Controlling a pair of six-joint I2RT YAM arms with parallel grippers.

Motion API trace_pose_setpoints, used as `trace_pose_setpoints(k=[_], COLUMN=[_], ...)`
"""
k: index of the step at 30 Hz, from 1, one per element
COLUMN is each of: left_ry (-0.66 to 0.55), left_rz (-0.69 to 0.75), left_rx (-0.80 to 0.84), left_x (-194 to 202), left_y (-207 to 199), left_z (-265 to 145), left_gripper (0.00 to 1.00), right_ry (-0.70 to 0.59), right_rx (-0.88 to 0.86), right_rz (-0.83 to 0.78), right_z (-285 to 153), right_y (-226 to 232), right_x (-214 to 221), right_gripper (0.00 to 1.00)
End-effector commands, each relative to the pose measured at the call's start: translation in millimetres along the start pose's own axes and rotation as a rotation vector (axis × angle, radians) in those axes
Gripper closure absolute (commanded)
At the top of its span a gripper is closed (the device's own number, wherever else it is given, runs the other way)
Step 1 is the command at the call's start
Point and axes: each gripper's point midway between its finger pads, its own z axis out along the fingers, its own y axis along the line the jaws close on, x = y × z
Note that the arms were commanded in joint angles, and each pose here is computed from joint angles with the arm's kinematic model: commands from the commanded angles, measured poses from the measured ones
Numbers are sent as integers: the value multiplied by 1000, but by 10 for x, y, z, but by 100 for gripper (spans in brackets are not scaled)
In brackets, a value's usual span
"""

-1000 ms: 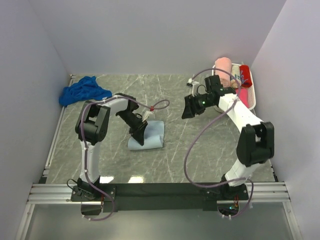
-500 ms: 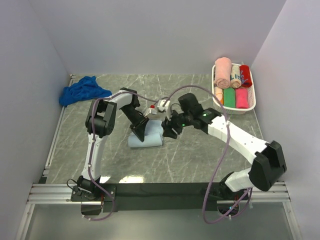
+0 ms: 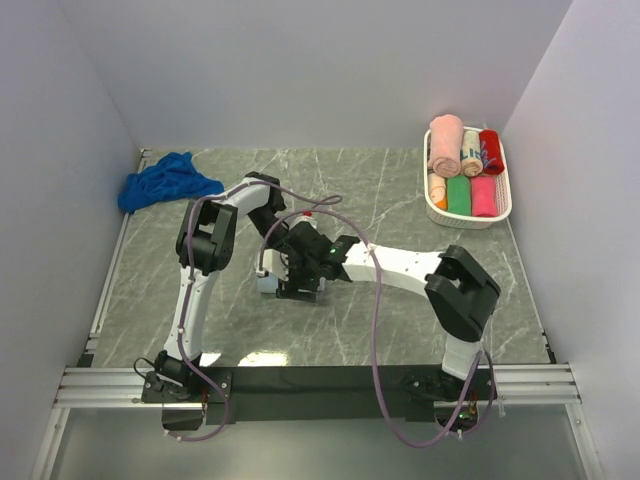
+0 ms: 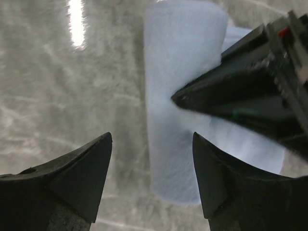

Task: Roll the towels
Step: Roll the towel

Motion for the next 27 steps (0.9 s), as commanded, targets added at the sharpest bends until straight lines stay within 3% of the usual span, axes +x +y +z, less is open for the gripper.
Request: trace_pose_setpoints(k=[1, 7, 10, 13, 14, 16, 18, 27], left_ry=[21, 28, 23, 8, -14, -53, -134, -400], left_rz=[98, 94, 91, 87, 95, 85, 100, 83], left_rx=[-177, -179, -179, -193, -206, -206, -225, -184], left_x=[-100, -92, -105, -116, -143, -148, -228, -554], left_y=[570, 580, 592, 619, 593, 555, 491, 210], left_z=[60, 58, 68, 54, -1, -30, -183, -816], left_gripper=[89, 88, 87, 85, 83, 74, 68, 67], right_ry=[-47, 23, 84, 117, 120, 109, 115, 112], right_rx=[118, 65, -3, -83, -94, -96, -101, -103], right_rz=[-84, -103, -93, -54, -40, -38, -47, -69], right_z=[2, 223, 359, 410, 406, 400, 406, 413], right_y=[-345, -272, -140, 13, 26, 31, 67, 53], right_x=[-293, -59, 189, 354, 393, 411, 487, 498], right_gripper=[26, 27, 35, 69, 84, 99, 100, 100])
